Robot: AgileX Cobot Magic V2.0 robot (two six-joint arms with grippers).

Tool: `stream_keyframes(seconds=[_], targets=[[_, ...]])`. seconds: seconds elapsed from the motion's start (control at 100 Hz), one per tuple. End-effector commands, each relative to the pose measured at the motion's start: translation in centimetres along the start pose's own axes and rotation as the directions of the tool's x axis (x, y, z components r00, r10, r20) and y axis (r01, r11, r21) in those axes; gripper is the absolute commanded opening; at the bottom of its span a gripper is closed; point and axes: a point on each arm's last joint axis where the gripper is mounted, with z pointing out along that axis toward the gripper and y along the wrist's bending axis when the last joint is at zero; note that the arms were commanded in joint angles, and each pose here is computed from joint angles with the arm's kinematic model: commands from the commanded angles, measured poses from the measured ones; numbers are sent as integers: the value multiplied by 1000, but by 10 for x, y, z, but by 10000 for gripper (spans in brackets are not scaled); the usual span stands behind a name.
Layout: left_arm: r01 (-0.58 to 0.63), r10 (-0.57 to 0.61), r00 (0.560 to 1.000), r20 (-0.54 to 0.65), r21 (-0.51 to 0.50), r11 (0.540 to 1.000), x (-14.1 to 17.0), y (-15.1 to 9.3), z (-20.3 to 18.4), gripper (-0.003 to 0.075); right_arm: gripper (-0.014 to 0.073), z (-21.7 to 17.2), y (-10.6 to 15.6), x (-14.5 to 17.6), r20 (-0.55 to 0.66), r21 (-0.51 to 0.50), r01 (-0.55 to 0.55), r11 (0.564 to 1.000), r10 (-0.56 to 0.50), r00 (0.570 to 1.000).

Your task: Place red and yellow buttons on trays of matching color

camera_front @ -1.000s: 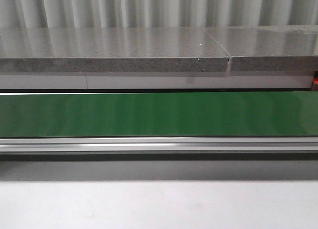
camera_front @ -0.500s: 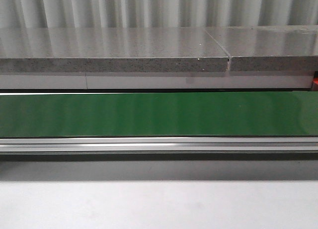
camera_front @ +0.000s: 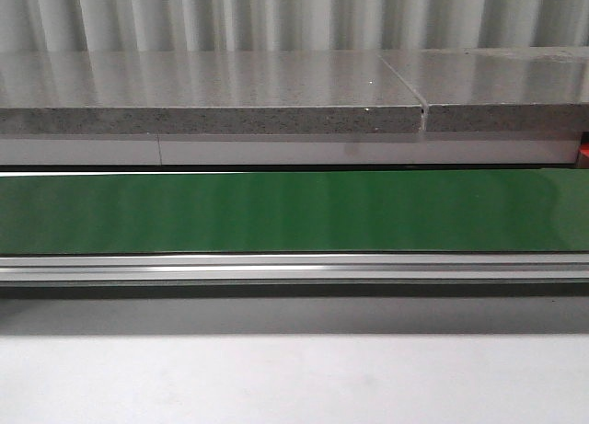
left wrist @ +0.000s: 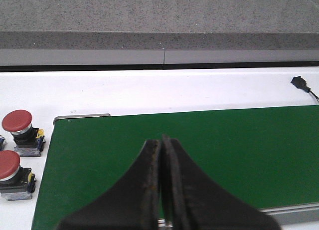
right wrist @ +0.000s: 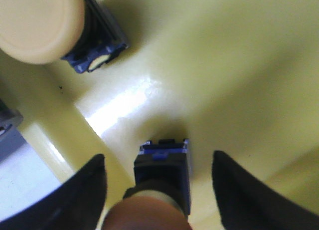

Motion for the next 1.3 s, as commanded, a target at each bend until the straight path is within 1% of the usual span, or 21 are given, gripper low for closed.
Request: stream_keyframes(seconds=[0.0, 0.06, 0.21, 0.28, 0.46, 0.53, 0.6, 0.72, 0.79, 0.87, 0.9, 0.91, 0.97, 0.98, 1.0, 1.02, 1.04, 1.05, 1.07, 1.15, 1.29], targets=[[16, -15, 995, 99, -1, 1000, -15, -1, -4, -20, 621, -9, 1, -9, 53, -6, -8, 1000, 8, 999], [16, -15, 995, 99, -1, 1000, -15, -1, -4, -20, 669, -10, 1, -10, 53, -7, -6, 1000, 7, 999], [16, -15, 995, 99, -1, 1000, -15, -1, -4, -20, 654, -19, 4, -16, 55, -16, 1, 1000, 0, 998], [16, -15, 995, 99, -1, 1000, -15, -1, -4, -20, 654, -26, 5, -18, 78, -19, 5, 1000, -4, 997], [16, -15, 995, 99, -1, 1000, -15, -1, -4, -20, 654, -54, 12, -16, 194, -33, 33, 999, -26, 981], [16, -15, 995, 99, -1, 1000, -15, -1, -4, -20, 654, -67, 21, -13, 252, -46, 78, 996, -64, 966], [16, -15, 995, 99, -1, 1000, -15, -1, -4, -20, 654, -81, 34, -7, 313, -61, 155, 986, -128, 941], [16, -15, 995, 99, -1, 1000, -15, -1, -4, -20, 654, -105, 57, 6, 416, -86, 305, 948, -244, 876], [16, -15, 995, 99, -1, 1000, -15, -1, -4, -20, 654, -120, 67, 15, 482, -94, 385, 918, -296, 825], [16, -15, 995, 99, -1, 1000, -15, -1, -4, -20, 654, -139, 75, 27, 560, -92, 469, 879, -344, 754], [16, -15, 995, 99, -1, 1000, -15, -1, -4, -20, 654, -146, 77, 32, 590, -93, 495, 864, -353, 726], [16, -15, 995, 99, -1, 1000, -15, -1, -4, -20, 654, -146, 77, 32, 590, -91, 497, 863, -355, 725], [16, -15, 995, 99, -1, 1000, -15, -1, -4, -20, 654, -158, 80, 43, 645, -89, 545, 834, -369, 670], [16, -15, 995, 99, -1, 1000, -15, -1, -4, -20, 654, -158, 80, 43, 644, -87, 546, 833, -372, 669], [16, -15, 995, 99, -1, 1000, -15, -1, -4, -20, 654, -163, 80, 47, 664, -87, 563, 822, -373, 648], [16, -15, 995, 99, -1, 1000, -15, -1, -4, -20, 654, -164, 80, 50, 671, -86, 572, 816, -377, 638], [16, -15, 995, 99, -1, 1000, -15, -1, -4, -20, 654, -168, 80, 54, 690, -84, 587, 805, -378, 617], [16, -15, 995, 99, -1, 1000, -15, -1, -4, -20, 654, -168, 80, 55, 689, -83, 588, 805, -379, 617], [16, -15, 995, 99, -1, 1000, -15, -1, -4, -20, 654, -171, 79, 59, 706, -83, 601, 795, -378, 598], [16, -15, 995, 99, -1, 1000, -15, -1, -4, -20, 654, -176, 78, 72, 740, -88, 634, 768, -376, 558], [16, -15, 995, 99, -1, 1000, -15, -1, -4, -20, 654, -182, 76, 91, 785, -82, 706, 703, -391, 480]])
